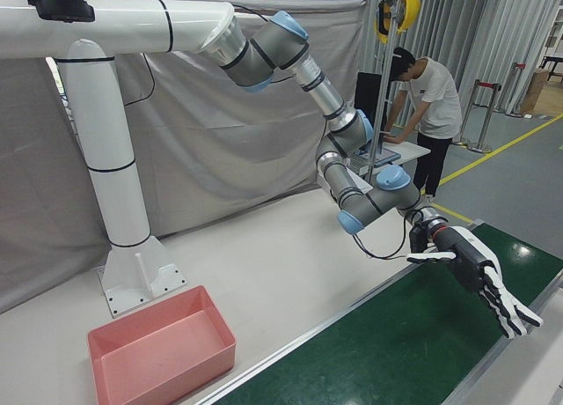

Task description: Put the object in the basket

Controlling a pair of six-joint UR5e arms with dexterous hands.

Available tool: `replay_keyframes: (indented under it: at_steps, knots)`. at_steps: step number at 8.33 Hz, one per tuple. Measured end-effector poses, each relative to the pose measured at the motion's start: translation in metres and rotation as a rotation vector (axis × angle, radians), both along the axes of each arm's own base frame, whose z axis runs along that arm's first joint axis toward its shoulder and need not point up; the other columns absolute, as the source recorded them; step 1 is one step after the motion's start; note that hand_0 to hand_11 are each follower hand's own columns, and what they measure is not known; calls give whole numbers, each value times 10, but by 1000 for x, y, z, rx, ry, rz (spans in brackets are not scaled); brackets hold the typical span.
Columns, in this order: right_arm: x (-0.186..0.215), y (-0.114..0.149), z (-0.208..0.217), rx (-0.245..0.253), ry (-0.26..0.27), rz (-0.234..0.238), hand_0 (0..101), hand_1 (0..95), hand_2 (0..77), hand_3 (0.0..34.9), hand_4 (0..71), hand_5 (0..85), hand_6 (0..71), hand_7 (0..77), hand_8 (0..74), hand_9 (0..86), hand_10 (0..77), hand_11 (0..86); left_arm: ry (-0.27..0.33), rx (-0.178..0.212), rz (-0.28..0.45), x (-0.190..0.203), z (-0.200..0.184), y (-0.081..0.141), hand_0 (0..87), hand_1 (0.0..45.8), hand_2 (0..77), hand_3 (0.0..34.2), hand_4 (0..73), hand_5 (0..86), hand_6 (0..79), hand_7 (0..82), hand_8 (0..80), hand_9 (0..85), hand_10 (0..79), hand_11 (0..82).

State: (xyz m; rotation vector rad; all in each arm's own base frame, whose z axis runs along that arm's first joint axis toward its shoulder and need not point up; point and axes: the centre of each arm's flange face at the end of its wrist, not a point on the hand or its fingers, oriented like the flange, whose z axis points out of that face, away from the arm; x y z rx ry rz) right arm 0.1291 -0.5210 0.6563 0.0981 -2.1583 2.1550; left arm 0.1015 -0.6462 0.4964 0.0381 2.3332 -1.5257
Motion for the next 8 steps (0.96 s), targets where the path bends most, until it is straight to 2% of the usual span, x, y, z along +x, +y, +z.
replay_keyframes:
  at_steps: [8]
  knots:
    - [0,0,0,0,0,0,3,0,5,3,0,0,0,5,0,0,0,0,1,1,4,3,-1,-1,522,60,5,0,164,82,0,5,49,87,65,98]
